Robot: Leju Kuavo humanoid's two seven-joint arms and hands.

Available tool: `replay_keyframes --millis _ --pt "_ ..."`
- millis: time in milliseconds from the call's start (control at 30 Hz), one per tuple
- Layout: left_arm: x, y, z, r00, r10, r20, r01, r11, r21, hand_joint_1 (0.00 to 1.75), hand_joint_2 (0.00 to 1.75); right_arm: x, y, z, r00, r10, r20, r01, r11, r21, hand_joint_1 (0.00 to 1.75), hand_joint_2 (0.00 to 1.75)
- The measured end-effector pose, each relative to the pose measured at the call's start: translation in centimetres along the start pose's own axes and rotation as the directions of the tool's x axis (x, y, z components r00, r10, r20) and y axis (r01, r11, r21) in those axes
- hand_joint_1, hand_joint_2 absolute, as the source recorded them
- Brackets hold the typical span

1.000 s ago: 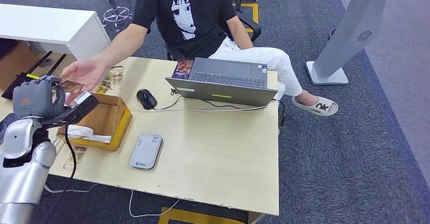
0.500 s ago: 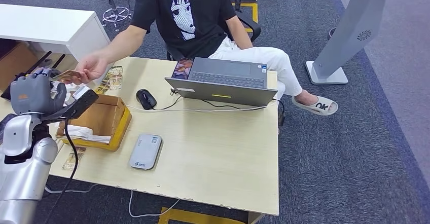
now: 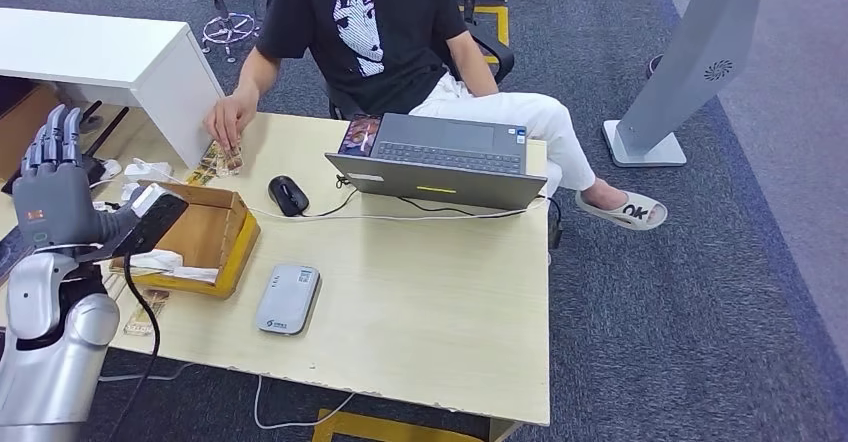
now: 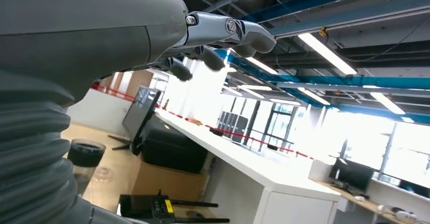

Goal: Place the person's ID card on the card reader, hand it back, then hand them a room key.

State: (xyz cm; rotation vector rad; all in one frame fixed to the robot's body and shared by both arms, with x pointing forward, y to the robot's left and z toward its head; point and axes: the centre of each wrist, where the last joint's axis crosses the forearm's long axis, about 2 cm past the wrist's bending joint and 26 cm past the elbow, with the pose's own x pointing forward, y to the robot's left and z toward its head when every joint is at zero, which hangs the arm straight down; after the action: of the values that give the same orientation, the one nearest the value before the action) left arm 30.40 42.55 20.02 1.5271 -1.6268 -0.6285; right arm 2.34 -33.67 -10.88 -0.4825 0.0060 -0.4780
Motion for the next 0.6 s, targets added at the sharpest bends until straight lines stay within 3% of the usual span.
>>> replay_keyframes --millis 67,167,300,467,600 --pt "0.0 0.3 2.3 0.997 0.072 0.026 -0.073 0.997 0.035 0.0 1.75 -0.2 0.2 0.1 1.0 -0.019 -0.015 0.019 1.0 -0.004 0.0 1.75" --pt "0.2 1.0 7.5 0.978 0.199 0.056 -0.204 0.974 0.097 0.0 1.75 -0.8 0.6 0.3 0.997 -0.061 -0.056 0.06 0.998 -0.014 0.0 1.75" --pt "-0.1 2.9 14.1 0.928 0.371 0.032 -0.371 0.913 0.171 0.0 1.75 -2.1 1.3 0.7 0.989 -0.102 -0.107 0.1 0.995 -0.023 0.0 1.75" --pt "-0.9 4.9 17.2 0.924 0.381 -0.025 -0.368 0.906 0.21 0.0 1.75 -2.7 2.0 1.1 0.985 -0.118 -0.126 0.117 0.993 -0.015 0.0 1.75" --pt "-1.6 6.2 19.5 0.911 0.383 -0.154 -0.33 0.9 0.284 0.0 1.75 -3.0 2.3 1.3 0.986 -0.126 -0.113 0.125 0.992 -0.012 0.0 1.75"
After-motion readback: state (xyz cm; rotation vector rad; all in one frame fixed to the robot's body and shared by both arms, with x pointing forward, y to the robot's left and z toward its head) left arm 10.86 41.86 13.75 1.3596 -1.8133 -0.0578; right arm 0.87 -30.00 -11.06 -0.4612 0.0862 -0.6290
